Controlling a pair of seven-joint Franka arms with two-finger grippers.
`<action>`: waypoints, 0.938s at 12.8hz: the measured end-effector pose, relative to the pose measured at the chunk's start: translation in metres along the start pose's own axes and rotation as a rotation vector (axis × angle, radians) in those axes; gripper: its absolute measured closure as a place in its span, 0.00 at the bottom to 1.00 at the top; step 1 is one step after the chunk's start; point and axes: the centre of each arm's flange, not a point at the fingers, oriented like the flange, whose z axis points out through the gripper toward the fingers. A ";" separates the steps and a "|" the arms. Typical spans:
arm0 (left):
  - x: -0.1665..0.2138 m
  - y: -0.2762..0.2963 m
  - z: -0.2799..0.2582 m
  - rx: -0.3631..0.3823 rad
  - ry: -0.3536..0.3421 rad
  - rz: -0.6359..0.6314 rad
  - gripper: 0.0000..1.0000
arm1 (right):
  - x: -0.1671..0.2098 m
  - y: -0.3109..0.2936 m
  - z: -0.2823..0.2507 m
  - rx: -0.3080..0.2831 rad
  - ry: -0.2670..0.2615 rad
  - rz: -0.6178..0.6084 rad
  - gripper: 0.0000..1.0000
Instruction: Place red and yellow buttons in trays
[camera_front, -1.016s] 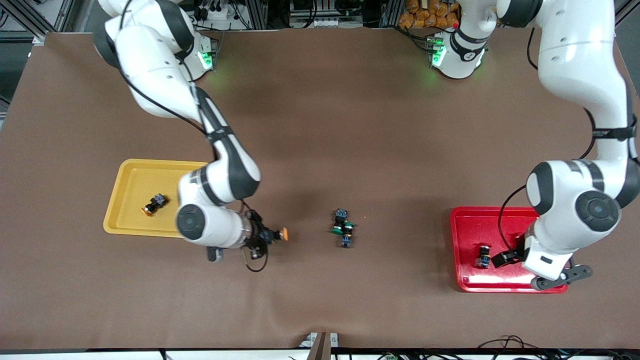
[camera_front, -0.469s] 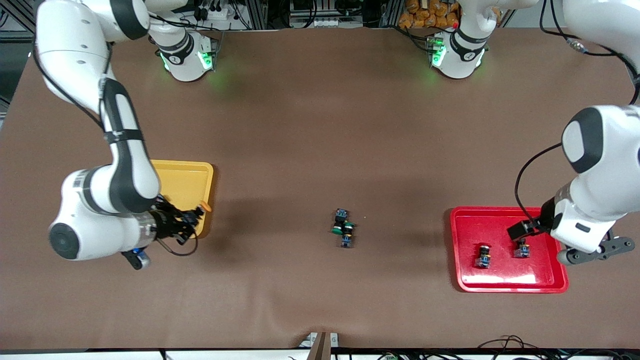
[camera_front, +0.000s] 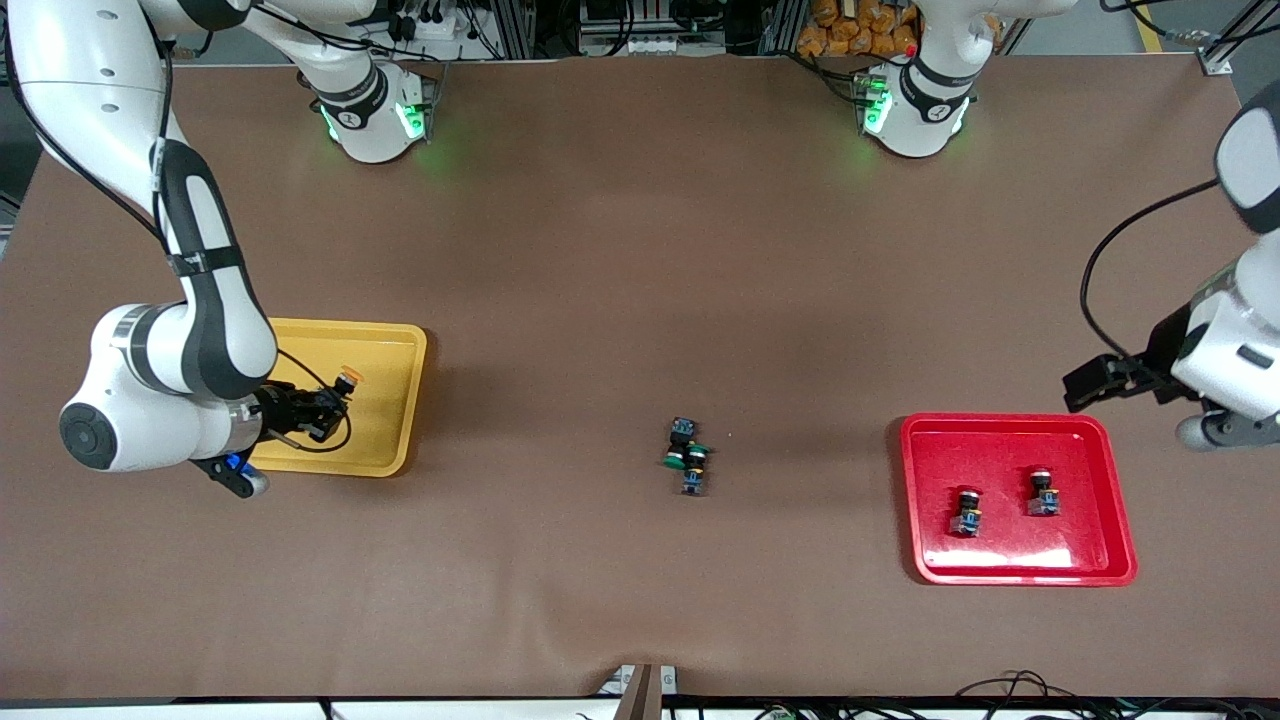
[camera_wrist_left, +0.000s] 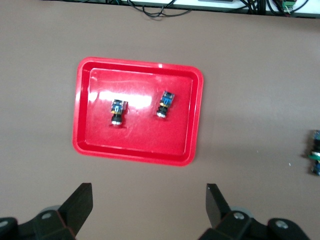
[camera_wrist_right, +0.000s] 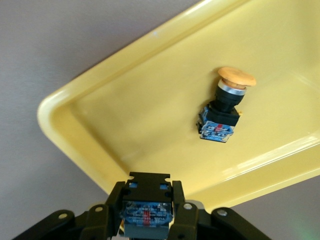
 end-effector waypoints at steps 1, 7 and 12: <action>-0.005 -0.001 -0.009 -0.001 -0.004 0.007 0.00 | 0.001 0.002 0.001 0.000 0.000 -0.001 0.43; -0.027 -0.002 -0.039 -0.004 -0.032 0.054 0.00 | -0.021 -0.028 -0.082 0.050 0.081 -0.070 0.00; -0.030 -0.003 -0.039 -0.003 -0.043 0.053 0.00 | -0.046 0.014 -0.218 0.049 0.122 -0.222 0.00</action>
